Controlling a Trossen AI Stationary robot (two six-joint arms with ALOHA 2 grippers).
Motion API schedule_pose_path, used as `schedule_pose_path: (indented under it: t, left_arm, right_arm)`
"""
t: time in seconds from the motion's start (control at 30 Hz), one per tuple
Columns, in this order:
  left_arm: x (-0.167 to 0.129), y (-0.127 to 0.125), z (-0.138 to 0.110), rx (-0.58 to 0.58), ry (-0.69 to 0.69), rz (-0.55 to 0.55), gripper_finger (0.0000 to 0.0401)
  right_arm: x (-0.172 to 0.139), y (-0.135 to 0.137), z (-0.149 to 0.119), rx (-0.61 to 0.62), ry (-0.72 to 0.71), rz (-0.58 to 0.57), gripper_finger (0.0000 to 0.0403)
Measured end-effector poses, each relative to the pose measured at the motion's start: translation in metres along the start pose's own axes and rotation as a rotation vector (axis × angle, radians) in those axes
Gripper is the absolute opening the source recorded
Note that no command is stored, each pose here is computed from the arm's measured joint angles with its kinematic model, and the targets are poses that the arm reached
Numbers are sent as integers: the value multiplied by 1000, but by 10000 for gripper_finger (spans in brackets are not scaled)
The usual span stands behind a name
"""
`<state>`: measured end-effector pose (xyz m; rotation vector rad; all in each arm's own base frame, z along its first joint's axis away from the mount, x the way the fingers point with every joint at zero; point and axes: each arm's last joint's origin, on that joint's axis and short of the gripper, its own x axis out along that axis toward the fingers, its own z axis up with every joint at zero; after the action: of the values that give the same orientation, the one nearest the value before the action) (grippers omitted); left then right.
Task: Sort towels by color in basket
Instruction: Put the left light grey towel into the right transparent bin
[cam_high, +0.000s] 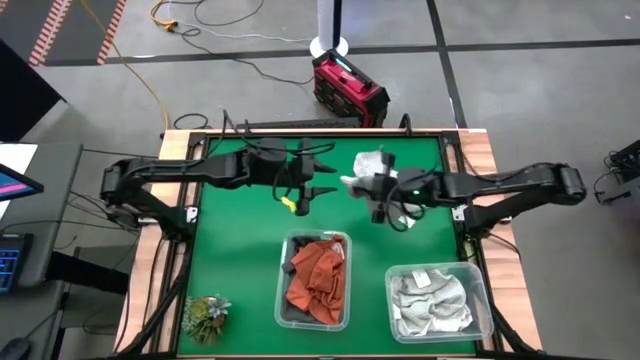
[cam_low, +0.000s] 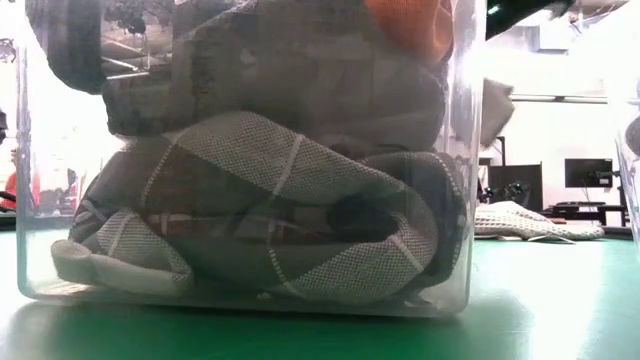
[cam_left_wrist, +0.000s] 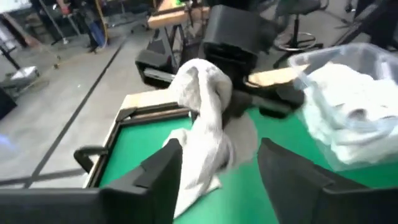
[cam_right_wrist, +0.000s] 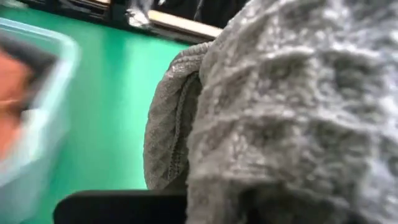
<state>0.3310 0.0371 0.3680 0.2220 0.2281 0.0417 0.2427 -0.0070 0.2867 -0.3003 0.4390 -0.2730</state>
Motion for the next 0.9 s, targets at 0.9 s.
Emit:
schedule_pose_path:
  t: [0.9]
  left_arm:
    - [-50, -36, 26, -101, -1, -90, 208]
  right_arm:
    - [-150, 173, -25, 169, -94, 469, 39]
